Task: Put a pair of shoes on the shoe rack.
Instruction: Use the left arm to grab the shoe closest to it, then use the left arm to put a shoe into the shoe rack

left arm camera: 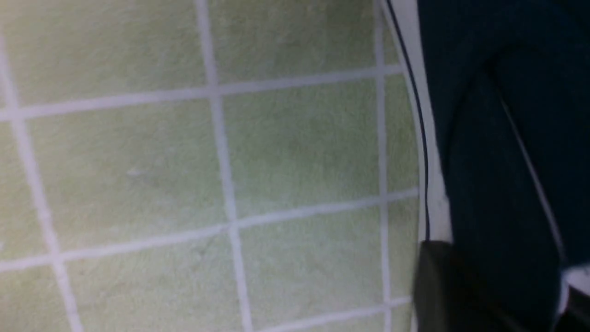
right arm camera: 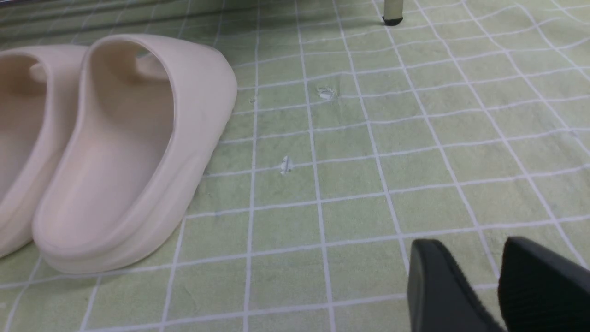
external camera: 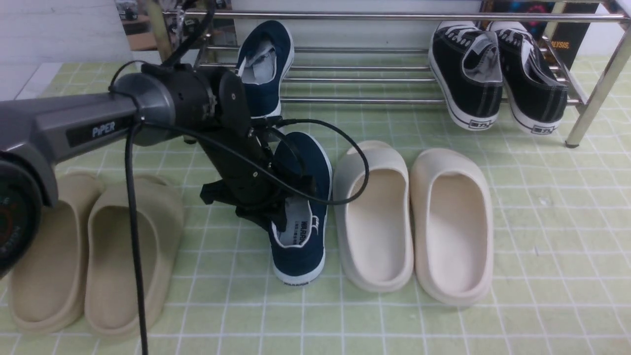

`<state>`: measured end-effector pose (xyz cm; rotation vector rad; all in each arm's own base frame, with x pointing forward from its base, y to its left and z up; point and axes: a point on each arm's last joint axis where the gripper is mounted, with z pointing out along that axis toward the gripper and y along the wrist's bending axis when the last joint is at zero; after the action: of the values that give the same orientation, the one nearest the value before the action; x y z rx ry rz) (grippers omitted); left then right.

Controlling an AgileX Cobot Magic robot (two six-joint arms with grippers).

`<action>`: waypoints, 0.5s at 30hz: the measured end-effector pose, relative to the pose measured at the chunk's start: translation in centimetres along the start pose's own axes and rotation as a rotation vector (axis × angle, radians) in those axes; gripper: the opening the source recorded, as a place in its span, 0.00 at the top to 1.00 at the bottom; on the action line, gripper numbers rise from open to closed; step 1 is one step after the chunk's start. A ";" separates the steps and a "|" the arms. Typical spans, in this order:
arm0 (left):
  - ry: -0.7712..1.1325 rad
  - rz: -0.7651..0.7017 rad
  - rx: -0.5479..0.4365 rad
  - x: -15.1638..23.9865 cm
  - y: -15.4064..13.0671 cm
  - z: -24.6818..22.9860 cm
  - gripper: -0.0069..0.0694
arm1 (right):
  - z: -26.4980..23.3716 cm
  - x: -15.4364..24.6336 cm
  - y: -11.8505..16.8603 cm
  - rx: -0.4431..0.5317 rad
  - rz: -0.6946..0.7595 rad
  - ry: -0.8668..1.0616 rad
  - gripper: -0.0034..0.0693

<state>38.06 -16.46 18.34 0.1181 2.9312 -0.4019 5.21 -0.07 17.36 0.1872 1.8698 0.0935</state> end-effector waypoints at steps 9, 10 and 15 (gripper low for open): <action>0.004 0.047 0.018 -0.8 -1.5 -5.5 0.91 | 0.0 0.0 0.0 0.000 0.000 0.000 0.62; -0.005 0.053 0.024 -0.9 -1.8 -6.2 0.91 | 0.0 0.0 0.0 0.000 0.000 0.000 0.62; -0.087 0.085 0.075 -2.3 -3.1 -9.4 0.91 | 0.0 0.0 0.0 0.000 0.000 0.000 0.62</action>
<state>38.45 -17.03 28.47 0.2283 2.8150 -0.4917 5.21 -0.07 17.36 0.1872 1.8698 0.0935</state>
